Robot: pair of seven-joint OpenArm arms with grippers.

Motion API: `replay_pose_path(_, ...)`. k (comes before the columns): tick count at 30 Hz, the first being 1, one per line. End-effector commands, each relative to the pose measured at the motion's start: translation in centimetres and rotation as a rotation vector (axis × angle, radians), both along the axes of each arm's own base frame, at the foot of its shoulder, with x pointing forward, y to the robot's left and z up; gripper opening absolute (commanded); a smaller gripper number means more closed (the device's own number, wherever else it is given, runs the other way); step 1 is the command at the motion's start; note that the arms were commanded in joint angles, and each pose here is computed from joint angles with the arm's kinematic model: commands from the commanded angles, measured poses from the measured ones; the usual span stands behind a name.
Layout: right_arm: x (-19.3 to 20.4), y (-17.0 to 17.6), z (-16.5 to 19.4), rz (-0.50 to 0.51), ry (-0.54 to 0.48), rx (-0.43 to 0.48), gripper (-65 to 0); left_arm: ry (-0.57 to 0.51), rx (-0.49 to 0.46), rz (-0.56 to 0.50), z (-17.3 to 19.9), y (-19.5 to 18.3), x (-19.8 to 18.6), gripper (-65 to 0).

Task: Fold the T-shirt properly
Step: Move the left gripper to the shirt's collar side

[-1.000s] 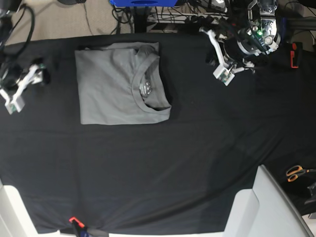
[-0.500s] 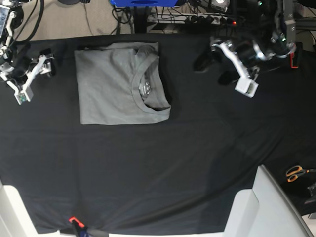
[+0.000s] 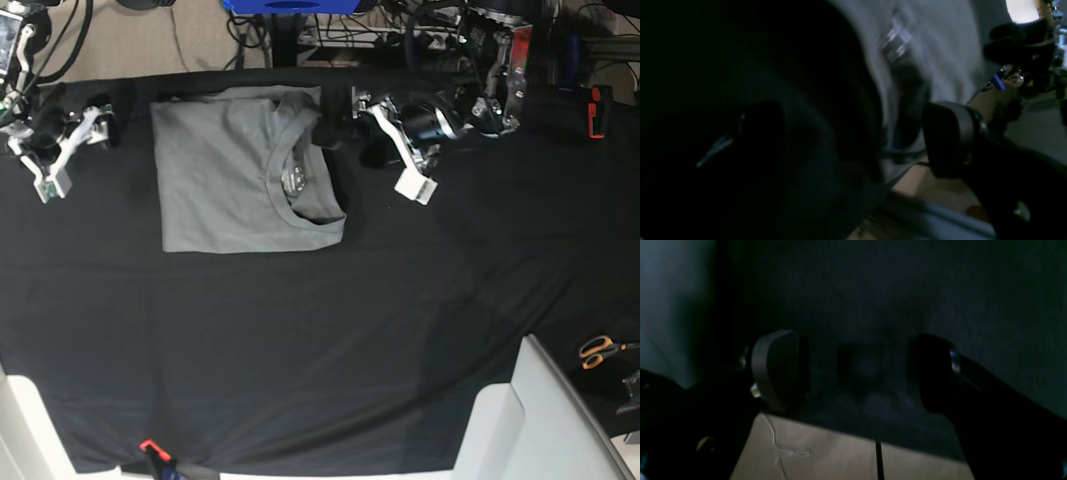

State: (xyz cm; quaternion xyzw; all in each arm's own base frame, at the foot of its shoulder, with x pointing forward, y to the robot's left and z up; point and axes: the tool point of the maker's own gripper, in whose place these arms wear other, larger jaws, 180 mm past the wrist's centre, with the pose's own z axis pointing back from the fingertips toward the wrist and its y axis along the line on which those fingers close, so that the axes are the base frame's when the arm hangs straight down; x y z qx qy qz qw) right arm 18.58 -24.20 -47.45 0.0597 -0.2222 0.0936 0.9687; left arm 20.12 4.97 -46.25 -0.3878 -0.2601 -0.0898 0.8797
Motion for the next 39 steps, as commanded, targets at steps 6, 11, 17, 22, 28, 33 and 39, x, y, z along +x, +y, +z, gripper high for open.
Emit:
replay_pose_path(6,0.4,-0.5,0.5,0.000,-0.023,-0.007,-13.5,0.006,-0.060,0.006,-0.5,-2.0,0.9,0.0)
replay_pose_path(11,0.4,-0.5,0.5,0.000,-0.023,-0.007,-13.5,0.030,-0.091,-0.063,-1.6,-4.9,0.1,0.0)
replay_pose_path(17,0.4,-0.7,0.5,-0.004,-0.024,-0.008,-13.5,0.021,-0.114,-0.095,-1.7,-6.7,0.3,0.0)
replay_pose_path(22,0.4,-0.7,0.6,-0.006,-0.025,-0.008,-13.5,0.033,-0.124,-0.086,-2.0,-7.4,1.6,-0.3)
replay_pose_path(28,0.4,-0.8,0.6,-0.005,-0.025,-0.010,-13.5,0.041,-0.118,-0.080,-2.3,-7.2,2.1,-39.2)
replay_pose_path(33,0.6,-0.8,0.7,-0.005,-0.030,-0.011,-13.5,0.042,-0.118,-0.080,-2.4,-7.1,2.1,-65.0)
replay_pose_path(39,0.9,-0.8,0.8,-0.005,-0.036,-0.010,-13.5,0.015,-0.092,-0.129,-1.4,-7.1,3.2,-65.0)
